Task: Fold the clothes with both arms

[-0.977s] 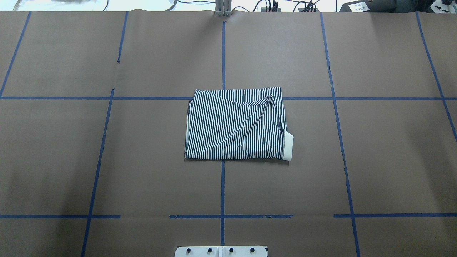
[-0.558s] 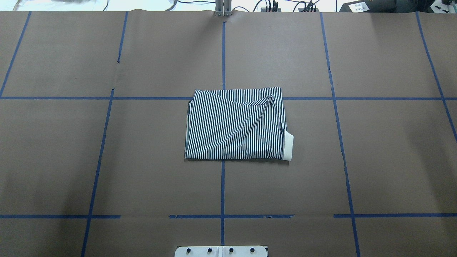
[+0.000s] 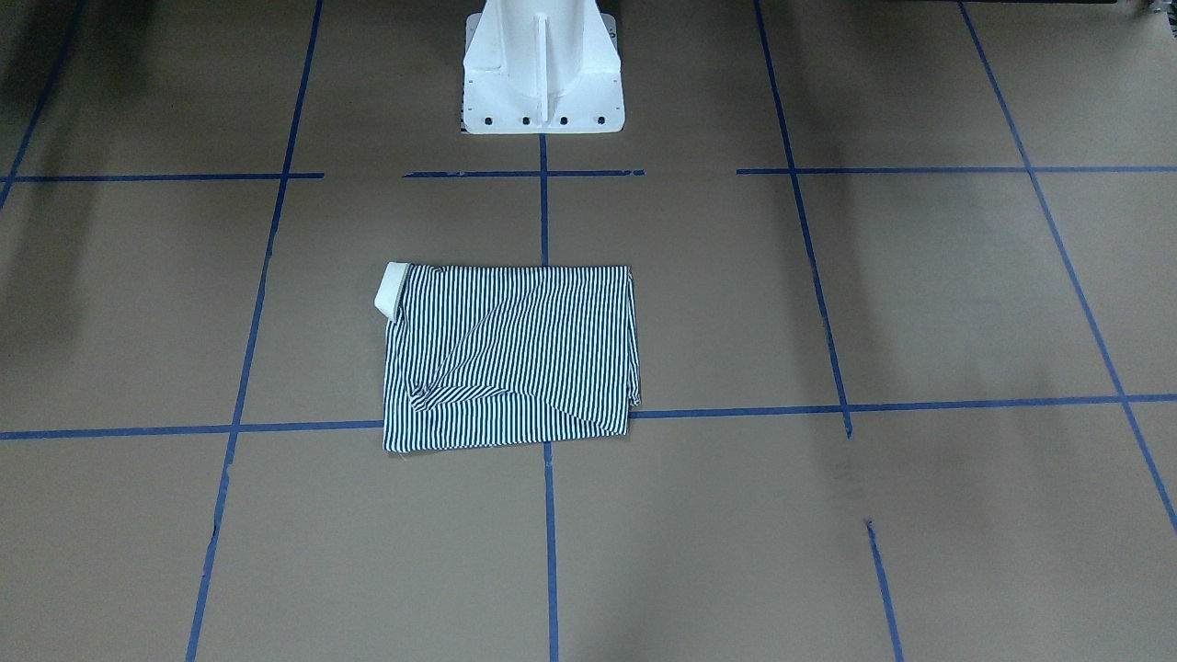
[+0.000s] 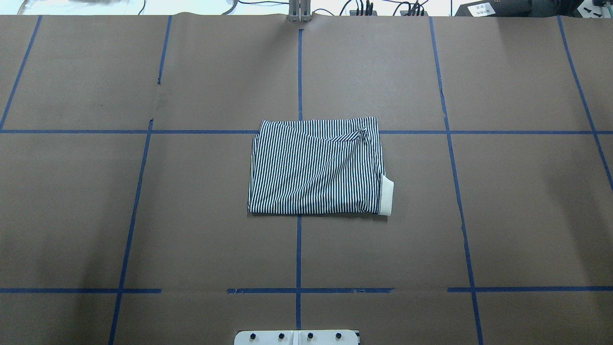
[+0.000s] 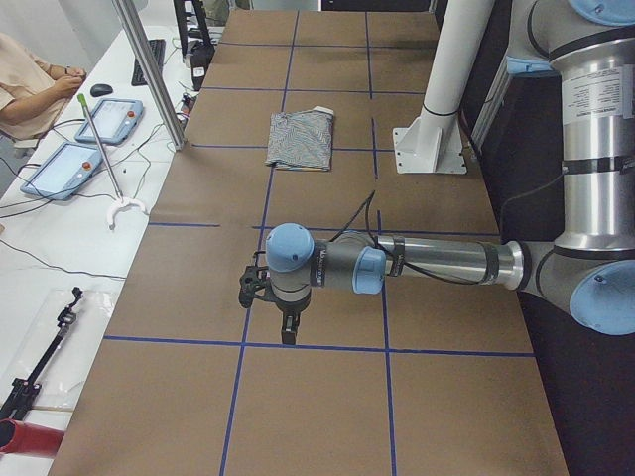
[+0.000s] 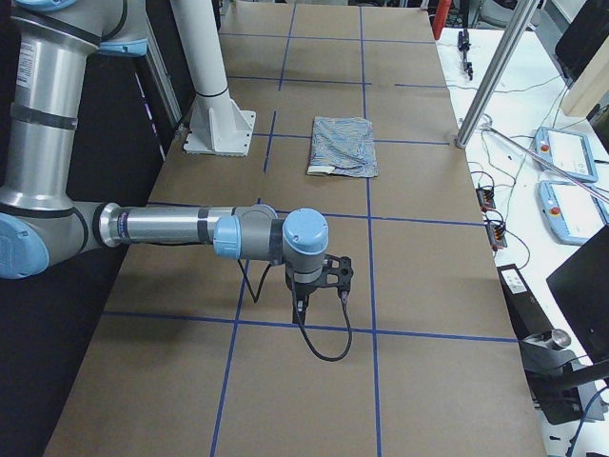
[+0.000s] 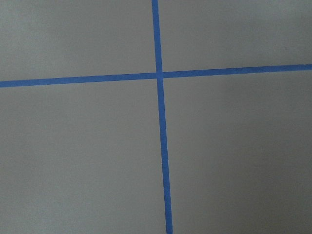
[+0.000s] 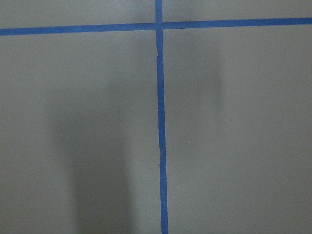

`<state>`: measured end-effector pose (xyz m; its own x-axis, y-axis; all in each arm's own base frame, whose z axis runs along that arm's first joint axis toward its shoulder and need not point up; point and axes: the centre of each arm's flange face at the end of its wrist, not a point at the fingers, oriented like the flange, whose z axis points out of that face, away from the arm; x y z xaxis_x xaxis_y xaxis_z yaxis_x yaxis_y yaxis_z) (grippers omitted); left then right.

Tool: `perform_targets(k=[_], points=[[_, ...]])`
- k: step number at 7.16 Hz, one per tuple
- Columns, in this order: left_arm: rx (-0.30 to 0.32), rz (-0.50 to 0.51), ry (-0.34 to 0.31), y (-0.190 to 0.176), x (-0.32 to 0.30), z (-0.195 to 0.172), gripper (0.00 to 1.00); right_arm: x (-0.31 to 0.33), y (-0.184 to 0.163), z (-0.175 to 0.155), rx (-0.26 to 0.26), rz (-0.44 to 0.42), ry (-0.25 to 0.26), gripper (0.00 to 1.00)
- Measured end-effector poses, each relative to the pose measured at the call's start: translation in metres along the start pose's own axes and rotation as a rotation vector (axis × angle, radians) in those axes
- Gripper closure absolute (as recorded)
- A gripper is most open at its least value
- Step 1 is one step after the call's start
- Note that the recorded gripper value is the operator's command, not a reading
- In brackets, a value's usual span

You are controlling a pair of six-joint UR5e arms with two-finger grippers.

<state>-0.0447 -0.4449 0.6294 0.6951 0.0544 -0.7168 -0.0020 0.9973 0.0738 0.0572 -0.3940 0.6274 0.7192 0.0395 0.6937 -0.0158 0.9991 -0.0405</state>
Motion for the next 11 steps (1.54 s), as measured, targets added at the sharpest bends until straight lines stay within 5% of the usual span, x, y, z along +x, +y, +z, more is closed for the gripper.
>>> perform_targets(k=[11], points=[[-0.004,-0.008,-0.004,-0.0012,-0.0029,0.0028,0.00,0.0067,0.0051,0.0061,-0.014,0.000,0.014,0.00]])
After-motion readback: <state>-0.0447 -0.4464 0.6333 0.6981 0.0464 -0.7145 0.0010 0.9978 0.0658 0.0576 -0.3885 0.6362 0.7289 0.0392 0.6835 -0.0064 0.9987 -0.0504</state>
